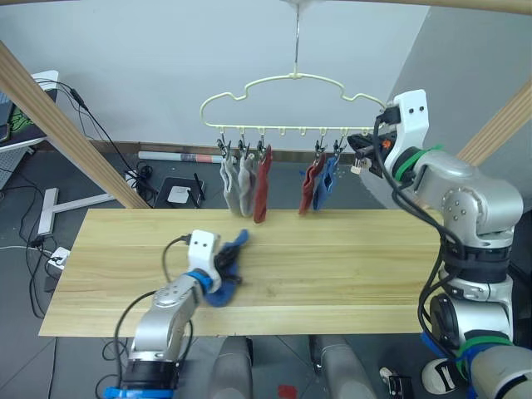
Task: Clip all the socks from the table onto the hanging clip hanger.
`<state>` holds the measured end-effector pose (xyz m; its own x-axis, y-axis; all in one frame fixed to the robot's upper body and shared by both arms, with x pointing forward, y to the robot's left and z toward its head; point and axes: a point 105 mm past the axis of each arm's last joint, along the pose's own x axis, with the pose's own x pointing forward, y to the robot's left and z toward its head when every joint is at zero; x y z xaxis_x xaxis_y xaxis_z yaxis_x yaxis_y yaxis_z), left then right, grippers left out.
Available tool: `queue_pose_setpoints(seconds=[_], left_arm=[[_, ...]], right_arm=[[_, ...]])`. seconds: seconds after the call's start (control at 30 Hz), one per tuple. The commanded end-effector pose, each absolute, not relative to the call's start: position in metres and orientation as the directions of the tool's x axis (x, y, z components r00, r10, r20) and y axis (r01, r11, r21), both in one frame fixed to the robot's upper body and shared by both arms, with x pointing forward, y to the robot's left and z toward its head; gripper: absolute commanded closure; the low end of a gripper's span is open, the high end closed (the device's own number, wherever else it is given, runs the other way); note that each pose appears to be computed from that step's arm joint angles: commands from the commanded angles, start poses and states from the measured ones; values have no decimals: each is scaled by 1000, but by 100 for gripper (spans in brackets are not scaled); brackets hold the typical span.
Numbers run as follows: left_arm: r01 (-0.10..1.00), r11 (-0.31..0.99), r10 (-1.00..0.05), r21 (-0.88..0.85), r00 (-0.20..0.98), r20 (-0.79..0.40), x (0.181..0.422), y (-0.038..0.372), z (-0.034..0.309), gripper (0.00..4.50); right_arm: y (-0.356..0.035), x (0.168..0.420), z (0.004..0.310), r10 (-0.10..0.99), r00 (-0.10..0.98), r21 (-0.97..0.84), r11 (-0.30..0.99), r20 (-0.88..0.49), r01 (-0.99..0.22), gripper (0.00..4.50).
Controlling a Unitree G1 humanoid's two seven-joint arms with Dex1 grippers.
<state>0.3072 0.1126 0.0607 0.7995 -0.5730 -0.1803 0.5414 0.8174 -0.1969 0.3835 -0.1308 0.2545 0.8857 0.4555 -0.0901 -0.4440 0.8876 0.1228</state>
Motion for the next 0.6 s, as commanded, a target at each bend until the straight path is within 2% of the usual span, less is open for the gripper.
queue_pose_setpoints(seconds=[0.03, 0.3, 0.47, 0.6], left_arm=[[761, 628, -773, -165, 634, -22, 285, 53, 108, 444], [827, 542, -816, -146, 560, 141, 294, -15, 154, 444], [777, 616, -761, -128, 629, 158, 322, -35, 159, 444], [760, 640, -737, -116, 649, 189, 329, -41, 164, 444]], right_arm=[[-146, 383, 254, 404, 900, 318, 885, -165, -339, 450], [-150, 381, 259, 380, 894, 441, 862, -237, -250, 450], [-149, 380, 259, 369, 900, 447, 862, -233, -238, 450], [-151, 379, 256, 352, 905, 445, 868, -239, -220, 450]])
